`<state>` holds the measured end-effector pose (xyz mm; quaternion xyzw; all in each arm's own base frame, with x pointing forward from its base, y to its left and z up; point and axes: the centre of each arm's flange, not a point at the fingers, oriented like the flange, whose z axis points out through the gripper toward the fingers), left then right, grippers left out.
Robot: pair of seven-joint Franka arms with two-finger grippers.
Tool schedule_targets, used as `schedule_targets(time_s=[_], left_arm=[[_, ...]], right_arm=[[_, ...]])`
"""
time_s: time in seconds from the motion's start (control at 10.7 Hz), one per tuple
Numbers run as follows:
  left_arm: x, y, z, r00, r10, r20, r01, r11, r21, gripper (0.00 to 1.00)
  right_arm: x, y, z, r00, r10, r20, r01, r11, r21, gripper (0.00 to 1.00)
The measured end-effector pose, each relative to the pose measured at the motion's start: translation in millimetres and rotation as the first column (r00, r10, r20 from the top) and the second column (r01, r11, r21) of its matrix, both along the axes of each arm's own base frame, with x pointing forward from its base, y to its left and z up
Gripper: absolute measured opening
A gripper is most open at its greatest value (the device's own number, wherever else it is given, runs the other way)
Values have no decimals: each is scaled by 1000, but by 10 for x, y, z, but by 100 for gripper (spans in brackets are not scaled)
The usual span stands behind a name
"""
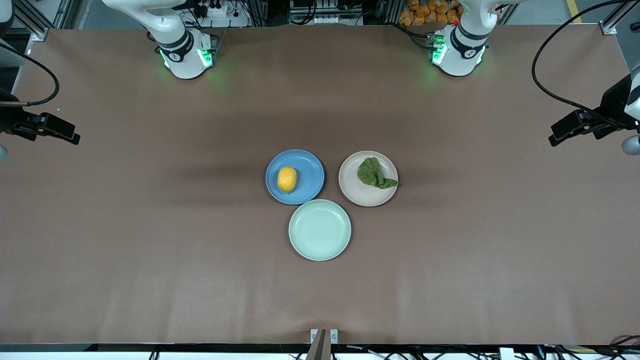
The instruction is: Pick lemon and lettuce from blue and beige plates
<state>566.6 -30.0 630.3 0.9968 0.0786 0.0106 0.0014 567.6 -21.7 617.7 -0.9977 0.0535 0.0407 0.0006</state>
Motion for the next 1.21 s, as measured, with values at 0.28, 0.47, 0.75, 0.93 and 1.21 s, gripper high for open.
schedule_targets(time_s=[0.28, 0.47, 0.75, 0.93, 1.21], left_arm=[[8, 0, -31, 1000, -2, -6, 2, 1000, 0, 100], [55, 1, -147, 1000, -5, -28, 5, 1000, 0, 100], [153, -118, -395, 998, -10, -69, 8, 999, -38, 100], [215, -345, -661, 994, 52, -95, -60, 995, -83, 100], [236, -956, -1048, 980, 134, -150, -146, 986, -77, 100]], right_arm=[[0, 0, -1, 1000, 0, 0, 0, 1000, 0, 100], [1, 0, -3, 1000, 0, -1, 0, 1000, 0, 100], [9, 23, -19, 1000, 4, -4, -4, 1000, 2, 100], [30, 88, -120, 999, 13, -37, -13, 1000, 10, 100], [111, 270, -352, 995, 36, -91, -31, 998, 56, 100]])
